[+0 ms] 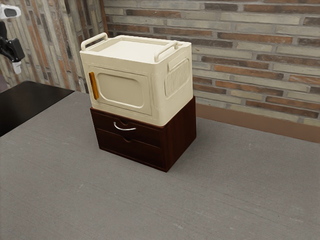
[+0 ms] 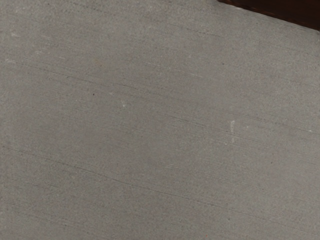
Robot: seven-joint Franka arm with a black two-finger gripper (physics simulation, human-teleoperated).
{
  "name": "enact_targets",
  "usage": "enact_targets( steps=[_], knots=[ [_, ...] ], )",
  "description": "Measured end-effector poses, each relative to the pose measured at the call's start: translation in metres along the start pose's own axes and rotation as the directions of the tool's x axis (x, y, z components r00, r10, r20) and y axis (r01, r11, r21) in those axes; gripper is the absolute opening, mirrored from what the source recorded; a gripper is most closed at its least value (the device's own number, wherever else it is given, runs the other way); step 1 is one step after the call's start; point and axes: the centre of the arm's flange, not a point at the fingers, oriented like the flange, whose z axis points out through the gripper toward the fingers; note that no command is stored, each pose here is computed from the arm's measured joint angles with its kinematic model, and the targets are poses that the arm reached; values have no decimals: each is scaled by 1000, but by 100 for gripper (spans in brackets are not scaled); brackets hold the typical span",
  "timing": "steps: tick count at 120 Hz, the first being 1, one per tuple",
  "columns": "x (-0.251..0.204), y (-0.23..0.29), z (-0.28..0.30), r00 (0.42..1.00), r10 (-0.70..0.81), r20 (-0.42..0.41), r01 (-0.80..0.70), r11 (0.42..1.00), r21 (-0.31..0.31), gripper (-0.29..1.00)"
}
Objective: Pull the drawer handle with one arm to open the drawer
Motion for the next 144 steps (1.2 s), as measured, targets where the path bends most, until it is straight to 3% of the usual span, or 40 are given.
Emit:
enact_targets(
  steps=[30, 44, 56, 88, 109, 125, 144],
  knots=[
    [22, 60, -40, 942, 226, -248, -209, 973, 94, 70],
    [-18, 63, -111, 877, 264, -401, -216, 963, 160, 70],
    [-28, 62, -130, 850, 287, -442, -225, 956, 189, 70],
    [-17, 54, -120, 851, 363, -380, -268, 922, 280, 70],
    [-6, 90, -107, 819, 474, -323, -383, 872, 305, 70],
    [0, 157, -93, 744, 614, -261, -520, 779, 350, 70],
    [5, 264, -34, 590, 794, -147, -702, 594, 393, 70]
  ],
)
